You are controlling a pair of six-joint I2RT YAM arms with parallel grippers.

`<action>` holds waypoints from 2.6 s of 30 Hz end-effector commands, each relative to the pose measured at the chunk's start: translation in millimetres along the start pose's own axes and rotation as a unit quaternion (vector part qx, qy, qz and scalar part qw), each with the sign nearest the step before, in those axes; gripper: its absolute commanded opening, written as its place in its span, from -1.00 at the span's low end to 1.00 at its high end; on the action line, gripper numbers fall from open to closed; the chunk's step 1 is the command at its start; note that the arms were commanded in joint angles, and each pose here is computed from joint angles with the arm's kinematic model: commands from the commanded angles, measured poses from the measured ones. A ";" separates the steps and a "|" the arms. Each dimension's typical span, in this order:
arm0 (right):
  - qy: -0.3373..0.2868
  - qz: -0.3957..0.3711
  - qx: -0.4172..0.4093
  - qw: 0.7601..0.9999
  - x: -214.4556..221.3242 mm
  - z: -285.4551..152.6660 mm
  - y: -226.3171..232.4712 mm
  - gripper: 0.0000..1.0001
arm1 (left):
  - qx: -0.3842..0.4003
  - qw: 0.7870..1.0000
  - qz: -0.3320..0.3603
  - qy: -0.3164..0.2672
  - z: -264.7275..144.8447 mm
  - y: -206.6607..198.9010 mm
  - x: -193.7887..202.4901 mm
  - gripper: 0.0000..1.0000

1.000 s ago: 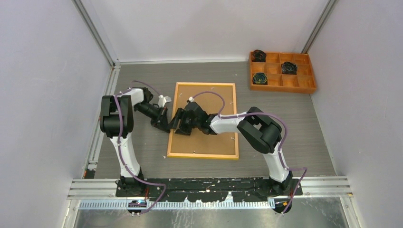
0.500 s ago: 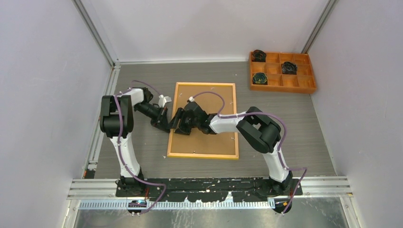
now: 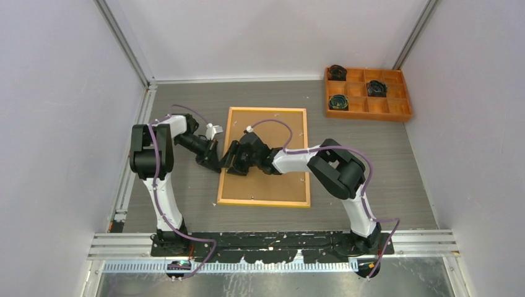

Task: Put the photo into the frame
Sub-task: Install the photo frame at the center of the board.

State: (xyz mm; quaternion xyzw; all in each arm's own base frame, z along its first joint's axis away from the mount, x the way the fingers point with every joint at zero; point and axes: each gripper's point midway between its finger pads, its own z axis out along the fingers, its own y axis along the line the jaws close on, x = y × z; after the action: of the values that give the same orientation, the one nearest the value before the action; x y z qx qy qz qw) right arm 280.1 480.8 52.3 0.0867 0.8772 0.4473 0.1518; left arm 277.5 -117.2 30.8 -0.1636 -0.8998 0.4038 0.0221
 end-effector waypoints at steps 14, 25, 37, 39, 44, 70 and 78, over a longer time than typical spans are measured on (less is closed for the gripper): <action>-0.107 0.021 -0.045 0.993 -88.9 -97.0 15.2 0.33 | -0.015 0.999 0.040 0.013 -16.2 -7.5 9.4 -0.99; -0.337 0.033 0.274 0.900 -215.9 -273.2 -147.4 1.00 | -0.062 0.995 0.067 0.026 -13.3 7.1 29.8 -0.99; -0.295 0.069 0.258 0.917 -221.3 -238.2 -182.8 1.00 | -0.069 0.992 0.096 0.050 5.6 -7.6 41.6 -0.99; -0.289 0.074 0.251 0.921 -220.7 -234.9 -180.1 1.00 | -0.067 0.992 0.096 0.052 6.9 -7.9 42.3 -0.99; -0.322 0.077 0.206 0.921 -221.6 -252.4 -150.8 0.97 | -0.062 0.991 0.109 0.043 4.6 -15.7 42.8 -0.99; -0.092 0.050 0.017 0.994 -21.6 -27.2 12.9 0.34 | 0.007 0.999 0.044 -0.002 -2.1 -7.1 -2.9 -0.86; -0.053 0.079 0.015 0.995 -5.5 -10.9 7.1 0.30 | 0.005 0.999 0.044 0.002 -0.9 -4.9 -0.4 -0.89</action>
State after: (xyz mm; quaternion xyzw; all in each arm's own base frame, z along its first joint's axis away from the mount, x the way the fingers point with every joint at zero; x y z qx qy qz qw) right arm 281.4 462.4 55.2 0.1734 0.8755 0.4149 0.1768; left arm 279.2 -115.3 29.7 -0.2023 -0.8960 0.3953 0.0097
